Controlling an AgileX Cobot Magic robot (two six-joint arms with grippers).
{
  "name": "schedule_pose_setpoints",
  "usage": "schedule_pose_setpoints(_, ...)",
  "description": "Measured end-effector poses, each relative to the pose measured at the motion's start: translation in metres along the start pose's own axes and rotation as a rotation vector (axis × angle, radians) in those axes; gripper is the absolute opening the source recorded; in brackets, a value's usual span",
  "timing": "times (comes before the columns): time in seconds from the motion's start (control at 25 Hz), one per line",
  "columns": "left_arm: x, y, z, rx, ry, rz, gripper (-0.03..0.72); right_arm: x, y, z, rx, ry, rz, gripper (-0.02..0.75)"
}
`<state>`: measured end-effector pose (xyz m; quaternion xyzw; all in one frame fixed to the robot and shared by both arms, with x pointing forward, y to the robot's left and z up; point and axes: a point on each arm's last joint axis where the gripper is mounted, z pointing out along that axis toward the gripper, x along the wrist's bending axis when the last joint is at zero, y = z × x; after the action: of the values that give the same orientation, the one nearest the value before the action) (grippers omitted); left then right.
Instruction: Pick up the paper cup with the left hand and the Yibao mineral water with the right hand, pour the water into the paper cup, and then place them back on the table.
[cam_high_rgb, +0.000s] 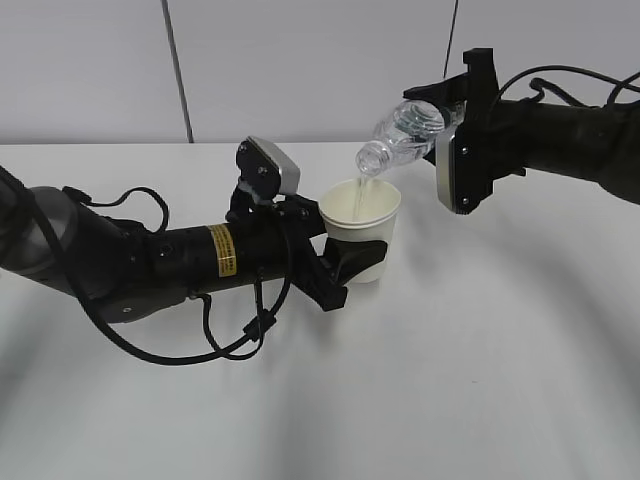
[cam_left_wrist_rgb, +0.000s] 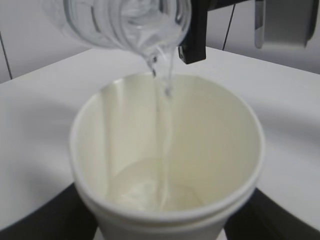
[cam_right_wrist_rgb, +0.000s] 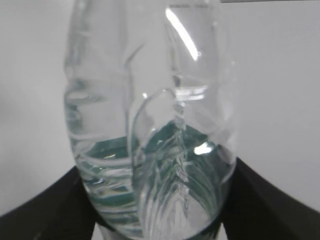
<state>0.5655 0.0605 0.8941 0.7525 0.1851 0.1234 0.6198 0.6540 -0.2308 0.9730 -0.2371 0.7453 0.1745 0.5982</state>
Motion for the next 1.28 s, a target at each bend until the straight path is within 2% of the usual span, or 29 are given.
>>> schedule_pose_setpoints(1.28,0.0,0.0,0.0,0.0,0.0,0.0,0.433,-0.0002,0.0001,0.0,-0.001,-0.002,-0.021,0.49)
